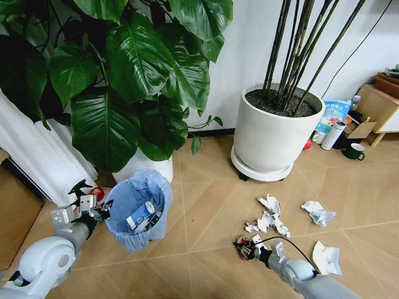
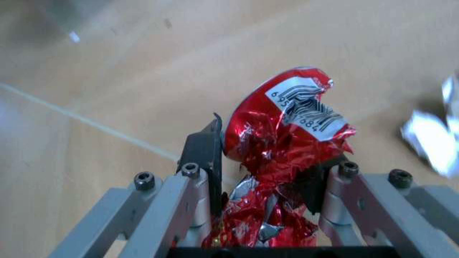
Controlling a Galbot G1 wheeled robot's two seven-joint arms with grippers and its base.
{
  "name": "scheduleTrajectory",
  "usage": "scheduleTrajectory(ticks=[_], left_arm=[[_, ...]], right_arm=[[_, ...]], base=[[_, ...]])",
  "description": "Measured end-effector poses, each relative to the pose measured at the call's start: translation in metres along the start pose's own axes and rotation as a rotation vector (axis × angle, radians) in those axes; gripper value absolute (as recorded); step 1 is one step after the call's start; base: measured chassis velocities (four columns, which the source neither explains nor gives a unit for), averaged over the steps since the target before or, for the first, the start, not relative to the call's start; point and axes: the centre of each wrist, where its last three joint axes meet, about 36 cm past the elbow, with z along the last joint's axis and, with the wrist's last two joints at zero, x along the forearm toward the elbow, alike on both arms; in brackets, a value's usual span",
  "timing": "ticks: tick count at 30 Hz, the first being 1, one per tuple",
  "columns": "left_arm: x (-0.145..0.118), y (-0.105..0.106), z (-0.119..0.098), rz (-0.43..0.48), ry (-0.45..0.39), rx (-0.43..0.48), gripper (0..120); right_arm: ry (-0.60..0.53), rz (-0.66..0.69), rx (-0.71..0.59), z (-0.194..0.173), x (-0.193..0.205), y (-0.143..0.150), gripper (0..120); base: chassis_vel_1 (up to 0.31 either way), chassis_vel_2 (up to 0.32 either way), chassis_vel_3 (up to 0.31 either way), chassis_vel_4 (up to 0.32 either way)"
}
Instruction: Pick up the trash bin and place the garbage on the floor into it.
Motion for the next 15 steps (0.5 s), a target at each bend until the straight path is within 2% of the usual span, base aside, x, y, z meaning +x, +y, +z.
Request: scheduleTrajectory(ticks=[6, 9, 10, 14, 15], left_arm=[[-0.002, -0.002, 0.002, 0.005, 0.005, -0.002, 0], [-0.002, -0.003, 0.003, 0.008, 0.008, -0.006, 0], [-0.002, -0.003, 0.003, 0.008, 0.008, -0.006, 0], [-0.003, -0.003, 0.006, 0.011, 0.019, -0.011, 0], [-0.003, -0.003, 0.006, 0.011, 0.019, -0.011, 0]], right_arm=[[-0.105, -0.033, -0.016, -0.029, 0.007, 0.012, 26], [-0.213, -0.080, 0.026, -0.057, 0.013, 0.012, 26], [-0.213, -0.080, 0.026, -0.057, 0.013, 0.012, 26], [-0.384, -0.209, 0.089, -0.105, 0.011, 0.019, 26], [-0.384, -0.209, 0.089, -0.105, 0.011, 0.019, 26]], base=[[0.000, 0.000, 0.000, 0.000], [0.000, 0.000, 0.000, 0.000], [0.000, 0.000, 0.000, 0.000], [0.000, 0.000, 0.000, 0.000], [0.000, 0.000, 0.000, 0.000]])
